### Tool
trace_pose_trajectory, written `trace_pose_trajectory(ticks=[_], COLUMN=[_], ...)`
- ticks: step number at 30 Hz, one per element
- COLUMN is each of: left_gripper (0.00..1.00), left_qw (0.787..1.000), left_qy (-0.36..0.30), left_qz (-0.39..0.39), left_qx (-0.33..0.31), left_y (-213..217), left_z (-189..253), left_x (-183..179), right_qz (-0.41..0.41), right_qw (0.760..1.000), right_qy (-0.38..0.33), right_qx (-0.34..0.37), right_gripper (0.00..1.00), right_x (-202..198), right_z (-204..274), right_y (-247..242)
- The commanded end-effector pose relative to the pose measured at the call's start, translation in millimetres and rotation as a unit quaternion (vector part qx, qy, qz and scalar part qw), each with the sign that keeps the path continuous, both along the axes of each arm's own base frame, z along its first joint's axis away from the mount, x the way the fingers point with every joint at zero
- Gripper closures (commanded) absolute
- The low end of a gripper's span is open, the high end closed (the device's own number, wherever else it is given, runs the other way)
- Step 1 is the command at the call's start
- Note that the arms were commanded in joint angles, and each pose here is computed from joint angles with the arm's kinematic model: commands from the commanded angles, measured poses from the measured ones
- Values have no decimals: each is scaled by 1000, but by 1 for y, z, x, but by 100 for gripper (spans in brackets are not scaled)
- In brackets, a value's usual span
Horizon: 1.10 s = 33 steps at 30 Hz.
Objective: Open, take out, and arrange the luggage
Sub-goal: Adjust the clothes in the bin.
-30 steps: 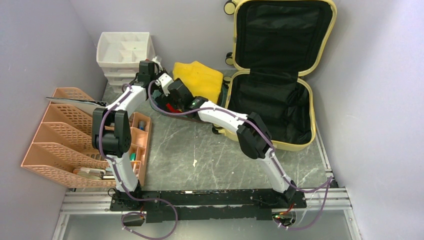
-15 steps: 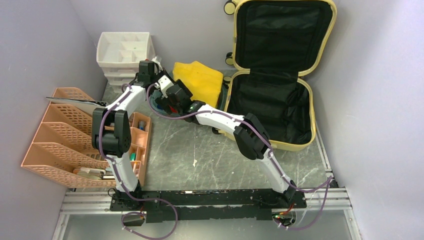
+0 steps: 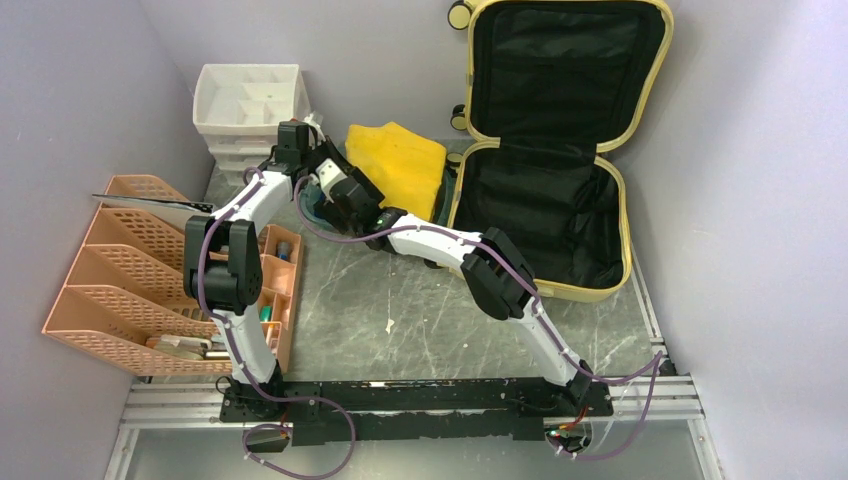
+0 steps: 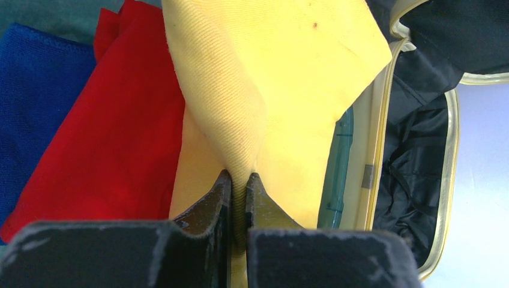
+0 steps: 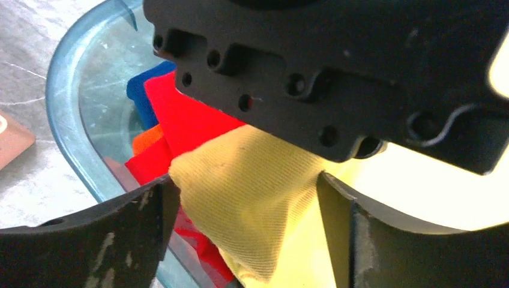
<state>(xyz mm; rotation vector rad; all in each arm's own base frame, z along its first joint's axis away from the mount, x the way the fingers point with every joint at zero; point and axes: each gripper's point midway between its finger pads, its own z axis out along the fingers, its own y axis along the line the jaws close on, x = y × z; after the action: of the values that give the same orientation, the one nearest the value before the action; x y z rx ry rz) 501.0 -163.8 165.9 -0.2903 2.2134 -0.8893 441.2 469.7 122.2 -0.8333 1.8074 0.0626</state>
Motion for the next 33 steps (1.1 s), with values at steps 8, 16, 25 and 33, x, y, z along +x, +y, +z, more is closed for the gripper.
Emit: trace_pose_trajectory(ticks=[8,16,25,33], left_gripper=[94,28,4,4], left_qw=[997,996,972,879], left_qy=[-57,-76,-231,-413], left_qz=[-29,-20,-45,-232], left_qx=[-33,-28,5,58], left_y=[-17,0,34,46], left_z=[55,67,143,175], left_x=[-4,6,25,7], right_qz=[25,83,152,233], right_qw=[999,996,988,969], right_qy=[0,-23,6,40], right_qx=[-34,-17,24,74], right_gripper=[65,100,100,100], right_x=[-18,-32,-29,-25], right_z=[3,65,123,155], right_y=[-3,-1,-32,-63])
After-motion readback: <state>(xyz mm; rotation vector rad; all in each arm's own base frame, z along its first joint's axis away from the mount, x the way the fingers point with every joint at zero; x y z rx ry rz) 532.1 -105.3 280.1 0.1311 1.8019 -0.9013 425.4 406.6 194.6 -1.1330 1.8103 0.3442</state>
